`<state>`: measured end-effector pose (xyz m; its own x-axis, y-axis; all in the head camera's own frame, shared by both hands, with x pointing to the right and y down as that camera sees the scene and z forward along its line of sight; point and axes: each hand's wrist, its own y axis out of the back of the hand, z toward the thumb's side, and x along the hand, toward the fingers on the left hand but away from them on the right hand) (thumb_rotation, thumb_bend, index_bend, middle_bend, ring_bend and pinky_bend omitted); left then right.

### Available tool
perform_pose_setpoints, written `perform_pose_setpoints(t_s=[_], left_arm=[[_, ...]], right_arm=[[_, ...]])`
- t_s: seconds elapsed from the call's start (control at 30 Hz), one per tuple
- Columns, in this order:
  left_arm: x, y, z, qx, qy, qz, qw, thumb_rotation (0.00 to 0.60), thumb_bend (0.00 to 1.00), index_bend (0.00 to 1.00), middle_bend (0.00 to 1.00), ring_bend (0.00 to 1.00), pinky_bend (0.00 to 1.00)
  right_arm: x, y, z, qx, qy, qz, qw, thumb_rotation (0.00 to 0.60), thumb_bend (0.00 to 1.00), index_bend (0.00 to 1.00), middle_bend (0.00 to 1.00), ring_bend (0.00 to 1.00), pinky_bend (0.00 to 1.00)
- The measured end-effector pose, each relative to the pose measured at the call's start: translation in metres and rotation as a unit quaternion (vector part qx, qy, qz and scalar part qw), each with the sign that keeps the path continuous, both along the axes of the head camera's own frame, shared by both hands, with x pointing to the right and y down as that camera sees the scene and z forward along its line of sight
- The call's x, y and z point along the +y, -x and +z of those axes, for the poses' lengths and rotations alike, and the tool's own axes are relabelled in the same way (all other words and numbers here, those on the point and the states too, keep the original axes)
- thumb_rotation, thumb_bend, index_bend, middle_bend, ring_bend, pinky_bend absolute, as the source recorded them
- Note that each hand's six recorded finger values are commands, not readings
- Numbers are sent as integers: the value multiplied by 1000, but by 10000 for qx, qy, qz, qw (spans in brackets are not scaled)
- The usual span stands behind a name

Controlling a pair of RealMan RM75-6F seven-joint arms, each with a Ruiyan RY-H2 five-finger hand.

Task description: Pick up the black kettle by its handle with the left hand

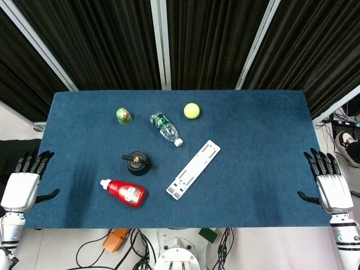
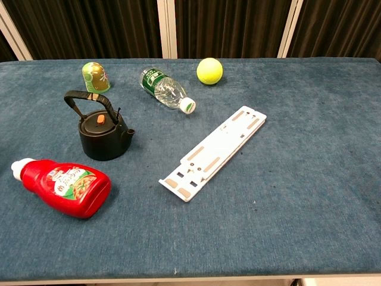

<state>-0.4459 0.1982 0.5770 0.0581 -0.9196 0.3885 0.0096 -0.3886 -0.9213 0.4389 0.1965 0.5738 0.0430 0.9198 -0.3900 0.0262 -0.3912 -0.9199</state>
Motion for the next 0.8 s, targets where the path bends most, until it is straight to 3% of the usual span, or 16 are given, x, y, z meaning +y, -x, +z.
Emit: perform_pose_setpoints(t_s=[0.23, 0.4, 0.6, 0.8], left_arm=[[-2, -4, 1, 50, -13, 68, 10000, 600, 110, 94, 110, 47, 0], [-15, -17, -1, 137, -138, 351, 9992, 600, 109, 94, 110, 46, 0], [-39, -60, -2, 409, -235, 1093, 9929, 600, 110, 104, 128, 66, 0], [-60, -120, 7, 723, -73, 1942, 9783, 600, 110, 166, 177, 117, 0]], right_arm=[[0, 0, 0, 10, 13, -15, 10000, 600, 40, 0, 0, 0, 0], [1, -2, -1, 26, 4, 11, 10000, 600, 39, 0, 0, 0, 0], [6, -3, 3, 30, 81, 14, 10000, 600, 39, 0, 0, 0, 0], [11, -5, 7, 50, 181, 71, 9998, 600, 39, 0, 0, 0, 0]])
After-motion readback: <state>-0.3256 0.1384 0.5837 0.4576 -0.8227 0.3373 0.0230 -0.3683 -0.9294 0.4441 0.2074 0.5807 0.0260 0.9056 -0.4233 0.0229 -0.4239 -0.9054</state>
